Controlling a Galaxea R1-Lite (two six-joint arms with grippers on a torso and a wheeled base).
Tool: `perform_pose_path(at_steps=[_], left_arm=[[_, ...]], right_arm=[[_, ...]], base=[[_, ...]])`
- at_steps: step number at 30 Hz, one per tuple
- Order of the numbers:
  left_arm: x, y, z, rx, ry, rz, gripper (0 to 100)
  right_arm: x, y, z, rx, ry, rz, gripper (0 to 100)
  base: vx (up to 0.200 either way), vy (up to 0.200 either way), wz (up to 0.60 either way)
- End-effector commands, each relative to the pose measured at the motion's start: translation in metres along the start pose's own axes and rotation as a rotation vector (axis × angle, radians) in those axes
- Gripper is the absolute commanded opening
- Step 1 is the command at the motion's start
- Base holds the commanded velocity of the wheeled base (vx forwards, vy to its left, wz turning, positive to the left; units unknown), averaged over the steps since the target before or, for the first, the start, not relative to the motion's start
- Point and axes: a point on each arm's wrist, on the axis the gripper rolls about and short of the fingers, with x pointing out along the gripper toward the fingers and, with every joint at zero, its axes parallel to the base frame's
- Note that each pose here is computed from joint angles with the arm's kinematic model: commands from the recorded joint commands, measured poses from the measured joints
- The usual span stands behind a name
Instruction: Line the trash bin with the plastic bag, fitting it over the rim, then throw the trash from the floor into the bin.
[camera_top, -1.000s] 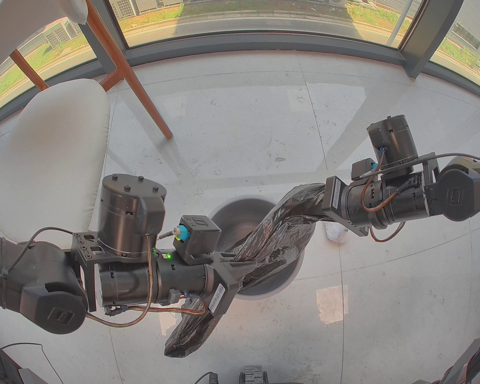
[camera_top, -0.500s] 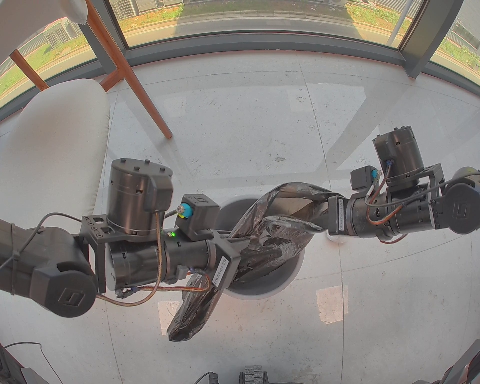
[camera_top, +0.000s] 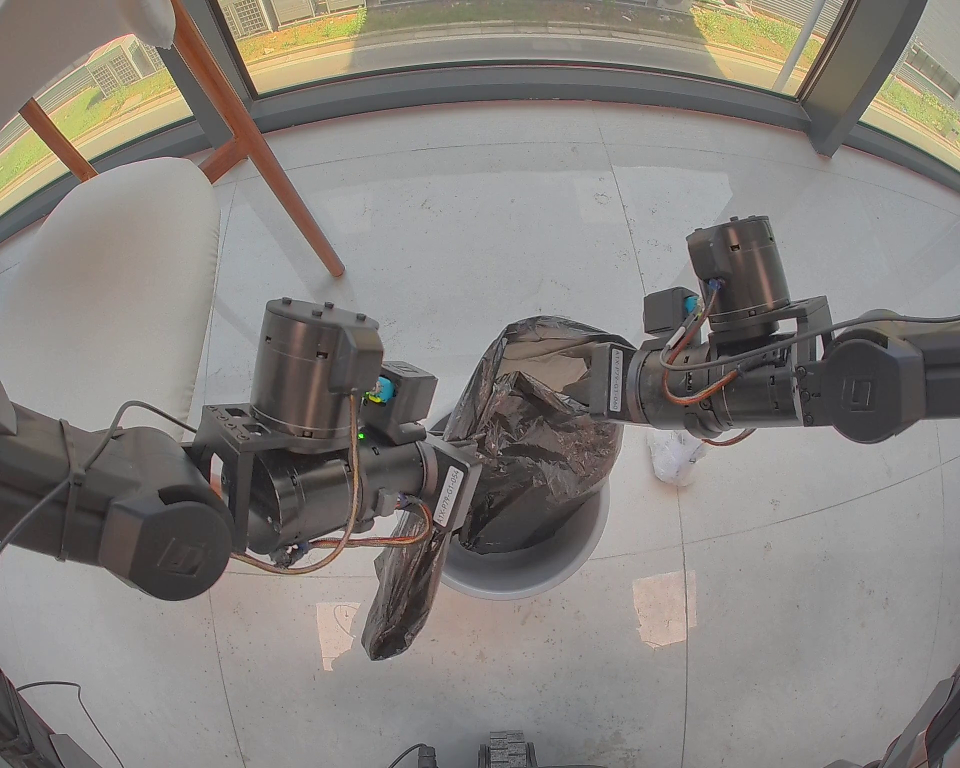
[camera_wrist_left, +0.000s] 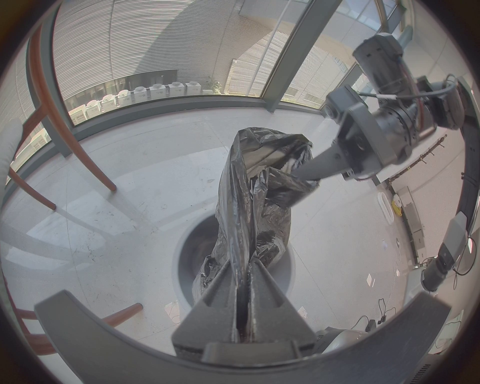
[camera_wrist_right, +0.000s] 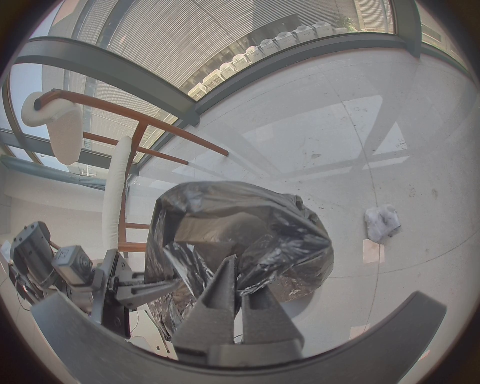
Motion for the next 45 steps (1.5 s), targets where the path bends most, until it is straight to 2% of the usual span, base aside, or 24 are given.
perform_pose_path(at_steps=[1, 5, 10, 16, 18, 24, 28, 31, 34, 39, 45], left_arm=[[-0.012, 0.008, 0.005, -0.010, -0.018, 0.023, 0], [-0.027, 0.009, 0.000, -0.008, 0.018, 0.021, 0], [-0.031, 0.015, -0.017, -0.013, 0.071, 0.040, 0], [-0.028, 0.014, -0.021, -0.006, 0.087, 0.033, 0], [-0.025, 0.006, -0.024, 0.003, 0.099, 0.009, 0], [-0.004, 0.000, -0.031, 0.012, 0.113, -0.002, 0], [0.004, -0.001, -0.031, 0.007, 0.112, -0.002, 0], [0.004, -0.002, -0.033, 0.010, 0.119, -0.005, 0], [0.003, -0.010, -0.035, 0.019, 0.126, -0.030, 0], [0.001, -0.024, -0.043, 0.042, 0.152, -0.070, 0], [0.002, -0.027, -0.045, 0.045, 0.159, -0.080, 0]], right_arm=[[0.009, 0.011, -0.009, -0.014, 0.030, 0.021, 0], [0.011, 0.023, -0.024, -0.033, 0.073, 0.045, 0], [0.022, 0.018, -0.048, -0.056, 0.148, 0.024, 0], [0.023, -0.006, -0.046, -0.025, 0.157, -0.032, 0], [0.022, -0.016, -0.049, -0.013, 0.171, -0.051, 0], [0.009, -0.041, -0.061, -0.080, 0.216, -0.099, 0], [0.006, -0.049, -0.071, -0.111, 0.207, -0.100, 0], [0.009, -0.055, -0.078, -0.115, 0.162, -0.093, 0], [0.010, -0.057, -0.082, -0.120, 0.138, -0.084, 0], [0.008, -0.060, -0.090, -0.119, 0.154, -0.090, 0], [0.007, -0.060, -0.095, -0.120, 0.171, -0.092, 0]], base=[[0.000, 0.000, 0.00], [0.000, 0.000, 0.00], [0.000, 0.000, 0.00], [0.000, 0.000, 0.00], [0.000, 0.000, 0.00], [0.000, 0.000, 0.00], [0.000, 0.000, 0.00], [0.000, 0.000, 0.00], [0.000, 0.000, 0.00], [0.000, 0.000, 0.00], [0.000, 0.000, 0.00]])
